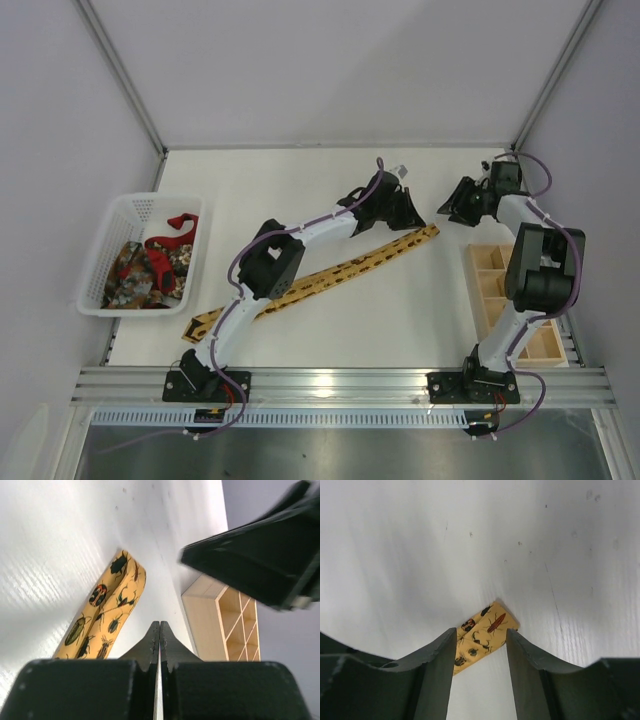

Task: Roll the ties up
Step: Roll the tie

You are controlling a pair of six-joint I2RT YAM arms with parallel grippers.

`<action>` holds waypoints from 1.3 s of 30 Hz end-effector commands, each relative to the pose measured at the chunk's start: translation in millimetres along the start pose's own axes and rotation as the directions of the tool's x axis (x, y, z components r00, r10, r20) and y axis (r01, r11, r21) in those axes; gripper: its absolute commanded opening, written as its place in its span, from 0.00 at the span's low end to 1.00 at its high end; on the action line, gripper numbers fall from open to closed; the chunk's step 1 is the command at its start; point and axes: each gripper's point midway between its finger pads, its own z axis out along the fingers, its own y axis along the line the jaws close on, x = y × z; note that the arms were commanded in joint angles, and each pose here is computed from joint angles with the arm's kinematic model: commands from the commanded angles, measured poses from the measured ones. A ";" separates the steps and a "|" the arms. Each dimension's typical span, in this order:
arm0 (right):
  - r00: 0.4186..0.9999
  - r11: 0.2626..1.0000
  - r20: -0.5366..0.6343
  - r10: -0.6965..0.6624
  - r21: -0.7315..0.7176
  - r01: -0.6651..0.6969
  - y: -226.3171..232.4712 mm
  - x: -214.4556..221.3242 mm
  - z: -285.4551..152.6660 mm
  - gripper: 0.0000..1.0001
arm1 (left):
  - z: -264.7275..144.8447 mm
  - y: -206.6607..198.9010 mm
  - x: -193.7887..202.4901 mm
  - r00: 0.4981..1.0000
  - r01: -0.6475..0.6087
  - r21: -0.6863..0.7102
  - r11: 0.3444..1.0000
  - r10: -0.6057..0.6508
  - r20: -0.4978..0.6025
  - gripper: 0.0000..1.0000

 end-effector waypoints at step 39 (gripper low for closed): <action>0.967 0.912 -0.096 -0.238 0.321 0.256 92.2 180.9 30.7 0.00 | -81.0 131.0 31.2 0.955 -0.137 -0.447 0.884 -0.001 -0.295 0.00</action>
